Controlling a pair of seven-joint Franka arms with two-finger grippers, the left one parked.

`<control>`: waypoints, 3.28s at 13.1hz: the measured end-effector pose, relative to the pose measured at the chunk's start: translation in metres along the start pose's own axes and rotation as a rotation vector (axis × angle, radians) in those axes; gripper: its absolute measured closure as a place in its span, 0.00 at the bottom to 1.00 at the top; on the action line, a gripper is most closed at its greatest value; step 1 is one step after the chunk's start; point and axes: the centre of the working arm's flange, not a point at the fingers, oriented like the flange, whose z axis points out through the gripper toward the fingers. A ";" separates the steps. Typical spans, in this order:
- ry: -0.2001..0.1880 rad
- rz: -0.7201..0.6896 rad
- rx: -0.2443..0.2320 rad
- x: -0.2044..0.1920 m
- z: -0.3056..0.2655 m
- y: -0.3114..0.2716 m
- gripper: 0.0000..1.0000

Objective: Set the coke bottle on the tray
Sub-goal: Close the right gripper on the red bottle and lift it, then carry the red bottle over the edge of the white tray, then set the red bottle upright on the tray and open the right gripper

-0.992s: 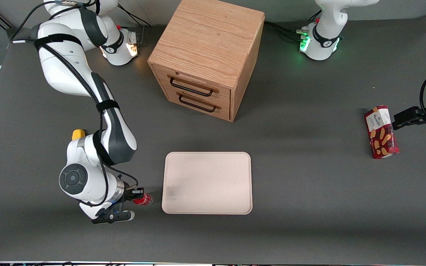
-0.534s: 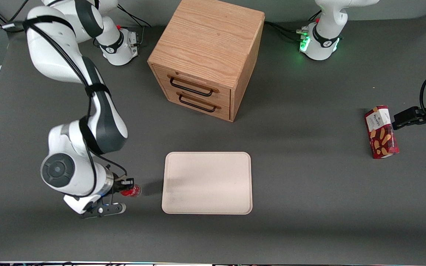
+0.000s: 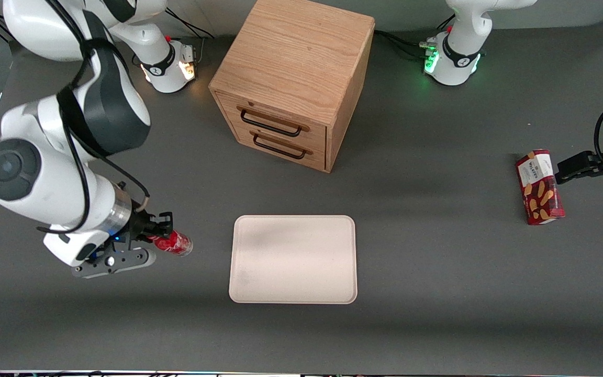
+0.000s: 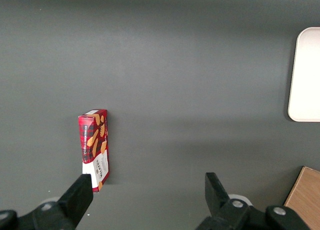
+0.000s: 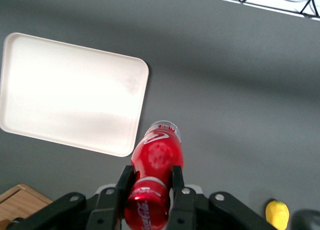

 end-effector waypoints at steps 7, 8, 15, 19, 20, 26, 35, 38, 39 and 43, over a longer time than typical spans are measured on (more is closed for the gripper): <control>0.166 -0.015 0.130 0.031 0.033 -0.063 0.65; 0.176 -0.012 0.136 0.040 0.055 -0.064 0.65; 0.145 -0.036 0.095 0.061 0.169 -0.078 0.65; 0.124 -0.039 0.083 0.061 0.187 -0.078 0.65; 0.121 -0.042 0.077 0.061 0.190 -0.078 0.65; 0.083 -0.054 0.051 0.055 0.212 -0.080 0.65; 0.069 -0.050 0.050 0.054 0.222 -0.079 0.37; 0.069 -0.042 0.050 0.054 0.222 -0.079 0.04; 0.071 -0.040 0.051 0.055 0.221 -0.079 0.00; 0.110 -0.019 0.053 0.060 0.190 -0.065 0.00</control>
